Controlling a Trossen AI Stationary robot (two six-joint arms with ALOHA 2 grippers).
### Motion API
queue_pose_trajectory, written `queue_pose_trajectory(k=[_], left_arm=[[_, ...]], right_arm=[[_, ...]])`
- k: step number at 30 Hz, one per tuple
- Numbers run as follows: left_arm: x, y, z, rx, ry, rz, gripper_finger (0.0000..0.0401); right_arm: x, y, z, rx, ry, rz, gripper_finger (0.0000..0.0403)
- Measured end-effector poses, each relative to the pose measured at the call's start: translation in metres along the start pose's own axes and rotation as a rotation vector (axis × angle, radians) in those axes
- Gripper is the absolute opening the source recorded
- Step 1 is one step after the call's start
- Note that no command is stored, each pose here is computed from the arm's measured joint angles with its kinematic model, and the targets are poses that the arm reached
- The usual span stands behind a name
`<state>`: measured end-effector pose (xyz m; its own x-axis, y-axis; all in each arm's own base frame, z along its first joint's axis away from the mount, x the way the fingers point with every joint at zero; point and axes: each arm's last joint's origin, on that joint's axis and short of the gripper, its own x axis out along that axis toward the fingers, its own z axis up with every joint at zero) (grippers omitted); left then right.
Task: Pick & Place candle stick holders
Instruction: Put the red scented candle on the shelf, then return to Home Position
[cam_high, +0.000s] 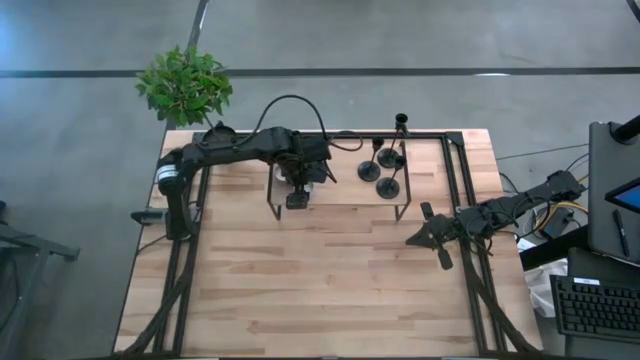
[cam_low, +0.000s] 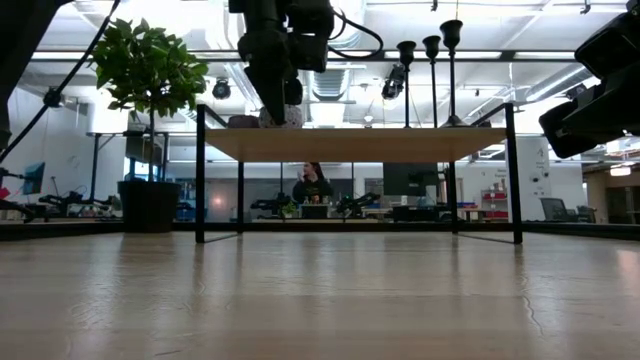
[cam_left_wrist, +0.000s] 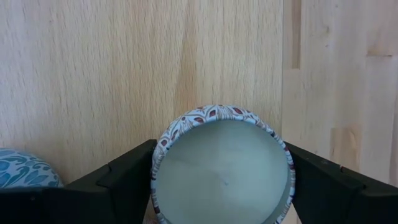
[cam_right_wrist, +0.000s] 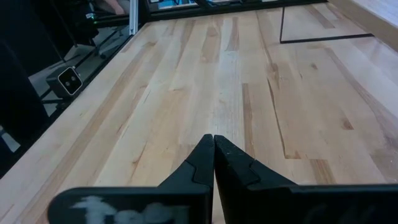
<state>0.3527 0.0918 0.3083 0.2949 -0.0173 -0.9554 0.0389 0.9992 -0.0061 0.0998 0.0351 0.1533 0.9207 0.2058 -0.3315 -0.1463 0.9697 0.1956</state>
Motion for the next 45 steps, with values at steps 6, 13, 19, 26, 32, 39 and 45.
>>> queue_pose_trajectory(k=[6, 13, 19, 26, 32, 39, 45], left_arm=[[0.0, 0.0, 0.0, 0.002, 0.002, 0.003, 0.0351], [0.0, 0.0, 0.0, 0.005, 0.002, 0.002, 0.0393], [0.0, 0.0, 0.0, 0.005, 0.002, 0.001, 0.0399], [-0.001, 0.0, 0.0, 0.006, 0.002, 0.001, 0.0399], [-0.01, 0.0, 0.002, 0.009, -0.014, 0.005, 0.0399], [-0.015, -0.001, 0.003, 0.02, -0.024, 0.004, 0.04], [-0.015, -0.001, 0.003, 0.017, -0.026, -0.013, 0.04]], right_arm=[[0.0, 0.0, 0.0, 0.0, 0.0, 0.0, 0.0008], [0.0, 0.0, 0.0, 0.0, 0.0, 0.0, 0.0008], [0.0, 0.0, 0.0, 0.0, 0.0, 0.0, 0.0008], [0.0, 0.0, 0.0, 0.0, 0.0, 0.001, 0.0008], [0.0, 0.0, 0.0, 0.0, 0.0, 0.0, 0.0008], [0.0, 0.0, 0.0, 0.0, 0.0, 0.0, 0.0008], [0.0, 0.0, 0.0, 0.0, 0.0, 0.0, 0.0008]])
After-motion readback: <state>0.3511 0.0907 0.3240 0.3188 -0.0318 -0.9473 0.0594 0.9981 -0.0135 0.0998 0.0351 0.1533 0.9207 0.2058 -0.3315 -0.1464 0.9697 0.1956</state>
